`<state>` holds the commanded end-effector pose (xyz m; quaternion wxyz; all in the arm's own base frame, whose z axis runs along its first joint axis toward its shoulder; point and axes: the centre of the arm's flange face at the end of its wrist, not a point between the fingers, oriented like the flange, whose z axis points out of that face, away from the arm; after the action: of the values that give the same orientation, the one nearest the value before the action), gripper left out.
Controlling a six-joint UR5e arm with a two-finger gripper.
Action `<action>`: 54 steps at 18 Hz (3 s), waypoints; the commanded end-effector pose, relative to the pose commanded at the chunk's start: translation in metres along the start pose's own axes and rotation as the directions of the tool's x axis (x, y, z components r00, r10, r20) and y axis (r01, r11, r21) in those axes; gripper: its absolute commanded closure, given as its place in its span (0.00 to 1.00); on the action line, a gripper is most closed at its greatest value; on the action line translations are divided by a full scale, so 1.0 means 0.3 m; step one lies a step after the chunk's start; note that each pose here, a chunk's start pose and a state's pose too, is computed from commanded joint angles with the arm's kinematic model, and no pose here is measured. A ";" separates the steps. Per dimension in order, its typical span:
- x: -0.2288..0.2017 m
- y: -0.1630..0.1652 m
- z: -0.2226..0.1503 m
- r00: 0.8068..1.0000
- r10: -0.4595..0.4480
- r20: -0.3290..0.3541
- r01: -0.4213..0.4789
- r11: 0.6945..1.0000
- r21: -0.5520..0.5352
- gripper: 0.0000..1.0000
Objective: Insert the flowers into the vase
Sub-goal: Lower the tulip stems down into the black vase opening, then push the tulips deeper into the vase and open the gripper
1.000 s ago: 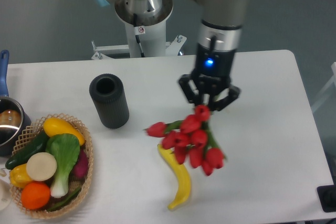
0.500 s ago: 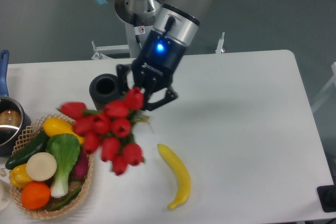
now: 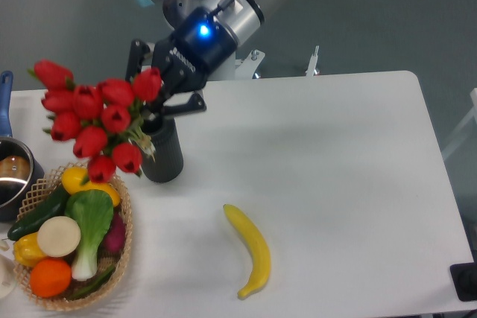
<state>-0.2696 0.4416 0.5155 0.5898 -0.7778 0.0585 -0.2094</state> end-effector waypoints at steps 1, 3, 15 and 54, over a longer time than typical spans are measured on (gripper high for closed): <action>0.018 0.011 -0.024 1.000 -0.005 -0.004 0.005 1.000 0.018 1.00; 0.052 0.040 -0.049 1.000 -0.003 -0.001 0.003 1.000 0.031 1.00; 0.135 0.164 -0.079 1.000 0.008 0.020 -0.008 1.000 0.029 1.00; 0.144 0.695 -0.030 0.997 0.059 0.052 -0.052 0.990 -0.133 0.51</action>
<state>-0.2015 0.3570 0.3321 0.5443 -0.8185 0.0774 -0.1668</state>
